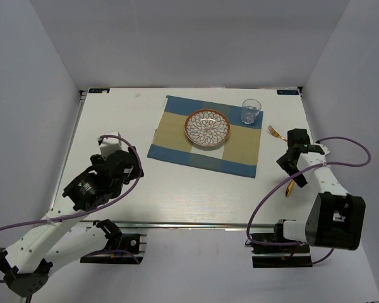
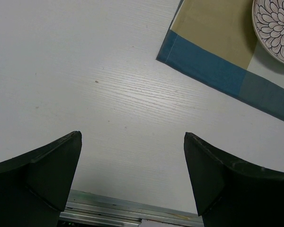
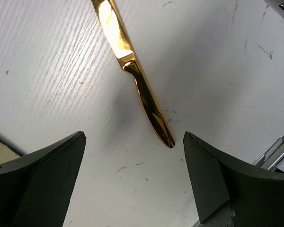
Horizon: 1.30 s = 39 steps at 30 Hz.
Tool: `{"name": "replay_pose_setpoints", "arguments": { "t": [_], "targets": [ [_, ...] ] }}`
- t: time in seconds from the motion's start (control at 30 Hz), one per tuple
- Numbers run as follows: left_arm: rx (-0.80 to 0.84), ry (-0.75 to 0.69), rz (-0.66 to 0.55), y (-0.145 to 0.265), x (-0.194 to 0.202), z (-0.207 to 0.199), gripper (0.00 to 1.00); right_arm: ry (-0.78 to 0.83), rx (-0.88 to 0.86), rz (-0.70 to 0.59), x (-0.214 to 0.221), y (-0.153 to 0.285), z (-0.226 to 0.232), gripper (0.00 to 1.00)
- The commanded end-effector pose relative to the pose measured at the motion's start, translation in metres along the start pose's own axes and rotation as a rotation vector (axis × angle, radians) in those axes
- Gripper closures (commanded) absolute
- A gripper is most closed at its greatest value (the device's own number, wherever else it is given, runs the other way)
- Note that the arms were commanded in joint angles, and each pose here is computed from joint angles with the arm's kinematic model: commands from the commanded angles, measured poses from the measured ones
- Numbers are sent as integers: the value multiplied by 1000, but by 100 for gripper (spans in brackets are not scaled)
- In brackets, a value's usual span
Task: Set the dinner table for one person
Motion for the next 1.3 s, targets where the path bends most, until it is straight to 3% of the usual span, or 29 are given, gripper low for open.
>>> {"name": "replay_pose_setpoints", "arguments": {
  "t": [0.0, 0.47, 0.77, 1.17, 1.27],
  "targets": [
    [-25, 4, -4, -1, 1, 3, 2, -44, 62, -48, 2, -4, -17, 11],
    [-44, 12, 9, -1, 2, 4, 2, 18, 16, -11, 10, -41, -26, 12],
    [-41, 4, 15, -2, 2, 2, 2, 12, -37, 141, 27, -64, -15, 13],
    [-29, 25, -6, 2, 0, 6, 2, 7, -67, 256, 50, -75, -17, 24],
    [-27, 31, -10, 4, 0, 7, 2, -3, -93, 260, 51, -71, -17, 32]
  ]
}}
Point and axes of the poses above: each gripper's point midway between its finger pads, its own y axis back along the fingers, its own z axis along the line the jaws close on, x = y × z, the point moved 6 cm from there along y, back along the fingers, and after that the axes turned 14 degrees about -y, right-handed, at the moved point
